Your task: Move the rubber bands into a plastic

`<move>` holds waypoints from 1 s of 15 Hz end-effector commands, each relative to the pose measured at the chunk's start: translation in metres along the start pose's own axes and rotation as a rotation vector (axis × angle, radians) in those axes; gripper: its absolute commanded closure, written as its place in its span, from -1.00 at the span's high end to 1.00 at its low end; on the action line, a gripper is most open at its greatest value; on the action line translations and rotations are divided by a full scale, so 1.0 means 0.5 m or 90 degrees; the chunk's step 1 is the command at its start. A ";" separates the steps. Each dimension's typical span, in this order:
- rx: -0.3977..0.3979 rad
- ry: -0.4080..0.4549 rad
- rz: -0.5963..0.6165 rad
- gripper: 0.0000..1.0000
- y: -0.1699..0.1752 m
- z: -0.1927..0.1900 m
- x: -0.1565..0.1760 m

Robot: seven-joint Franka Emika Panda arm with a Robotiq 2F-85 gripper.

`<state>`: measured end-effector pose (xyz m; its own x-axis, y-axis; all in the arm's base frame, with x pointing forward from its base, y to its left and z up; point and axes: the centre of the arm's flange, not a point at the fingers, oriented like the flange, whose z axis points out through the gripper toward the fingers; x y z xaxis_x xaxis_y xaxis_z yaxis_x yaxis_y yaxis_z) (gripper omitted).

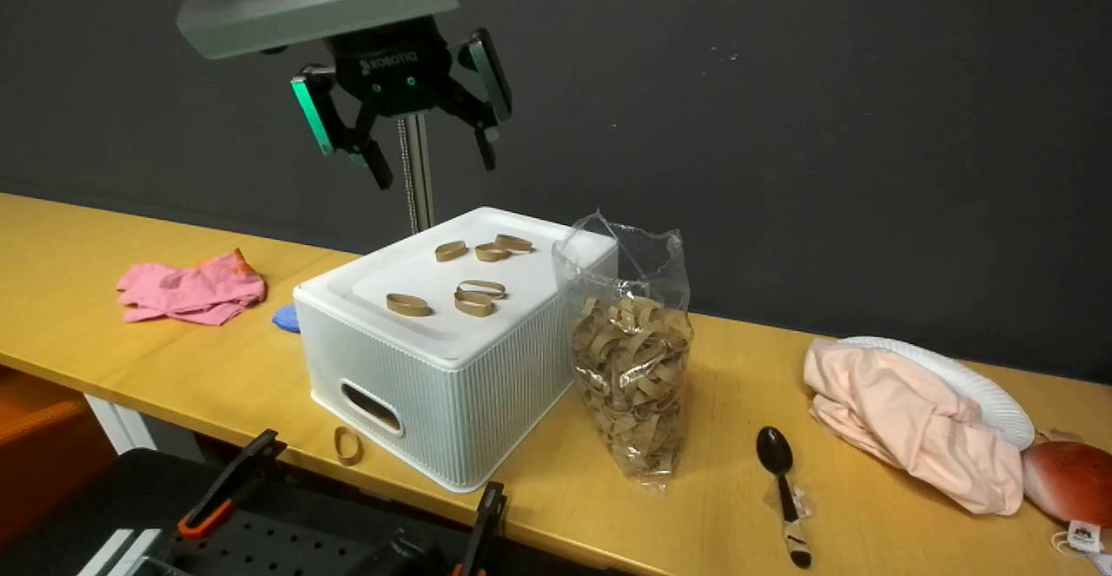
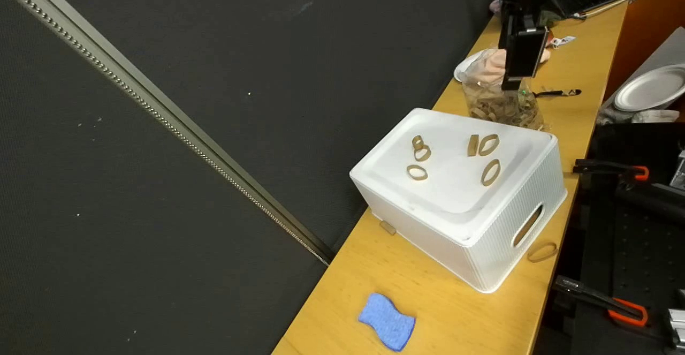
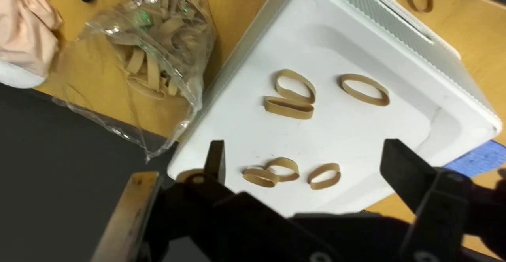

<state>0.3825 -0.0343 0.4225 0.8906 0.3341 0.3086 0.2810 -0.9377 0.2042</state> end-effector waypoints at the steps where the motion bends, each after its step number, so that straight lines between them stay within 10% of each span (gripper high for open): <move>1: 0.091 0.047 -0.050 1.00 0.034 0.048 0.042; 8: 0.187 0.010 -0.044 1.00 0.085 0.107 0.056; 15: 0.141 -0.103 -0.047 1.00 0.091 0.222 0.107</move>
<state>0.4552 -0.0672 0.3587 0.8943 0.3961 0.2083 0.4104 -0.9115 -0.0282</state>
